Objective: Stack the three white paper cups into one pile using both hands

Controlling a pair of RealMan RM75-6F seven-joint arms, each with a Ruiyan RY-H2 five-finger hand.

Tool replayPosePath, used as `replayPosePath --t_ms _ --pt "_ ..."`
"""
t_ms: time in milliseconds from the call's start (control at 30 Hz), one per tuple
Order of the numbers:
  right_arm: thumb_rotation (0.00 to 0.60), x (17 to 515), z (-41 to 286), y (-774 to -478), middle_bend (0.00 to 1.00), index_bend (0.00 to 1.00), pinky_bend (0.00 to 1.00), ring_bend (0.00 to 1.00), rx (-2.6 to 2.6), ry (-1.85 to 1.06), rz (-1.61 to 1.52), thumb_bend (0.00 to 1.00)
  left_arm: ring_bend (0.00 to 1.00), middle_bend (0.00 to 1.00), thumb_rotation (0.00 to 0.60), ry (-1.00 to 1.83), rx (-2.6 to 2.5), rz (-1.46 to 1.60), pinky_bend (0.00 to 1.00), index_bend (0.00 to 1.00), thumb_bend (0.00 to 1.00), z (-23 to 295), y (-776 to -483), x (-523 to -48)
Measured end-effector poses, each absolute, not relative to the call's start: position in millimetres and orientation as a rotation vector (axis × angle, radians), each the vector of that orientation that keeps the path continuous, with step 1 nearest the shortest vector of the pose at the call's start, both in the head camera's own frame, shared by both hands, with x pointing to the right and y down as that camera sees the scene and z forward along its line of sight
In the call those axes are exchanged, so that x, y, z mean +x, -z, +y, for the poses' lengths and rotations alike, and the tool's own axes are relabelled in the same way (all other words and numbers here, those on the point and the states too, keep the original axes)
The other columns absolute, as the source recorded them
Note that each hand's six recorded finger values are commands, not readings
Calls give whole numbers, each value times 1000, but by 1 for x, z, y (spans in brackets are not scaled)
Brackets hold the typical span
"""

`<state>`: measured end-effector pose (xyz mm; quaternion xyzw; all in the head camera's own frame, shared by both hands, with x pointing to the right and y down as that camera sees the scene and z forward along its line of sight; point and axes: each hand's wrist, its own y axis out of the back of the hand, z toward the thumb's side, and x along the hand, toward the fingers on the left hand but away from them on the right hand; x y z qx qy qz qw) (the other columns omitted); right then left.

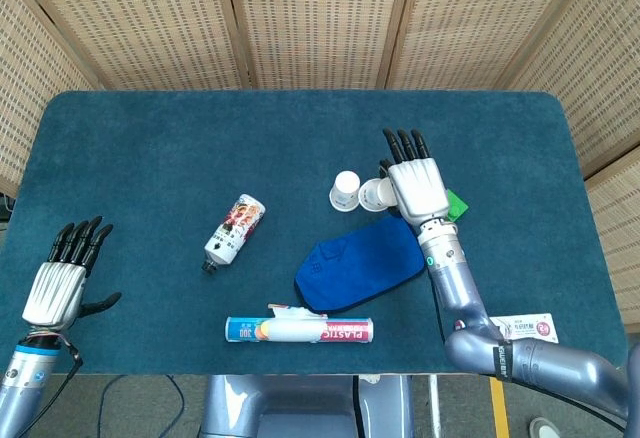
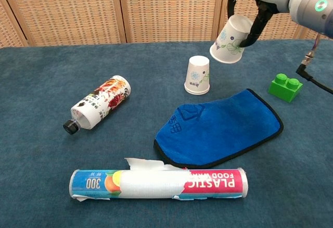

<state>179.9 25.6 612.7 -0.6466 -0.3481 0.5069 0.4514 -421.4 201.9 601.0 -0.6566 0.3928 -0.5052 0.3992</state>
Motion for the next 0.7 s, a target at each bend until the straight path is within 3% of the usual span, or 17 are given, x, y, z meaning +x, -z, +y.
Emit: replayPosePath --t_ms 333,700 --pt "600 150 10 -620 133 545 94 0 -1612 -1208 -876 234 0 0 600 1297 -1664 997 0 56 59 199 -605 -426" --pt "600 136 -7 -648 136 555 94 0 -1621 -1256 -851 233 0 0 600 1323 -1649 1012 0 55 60 194 -608 -434"
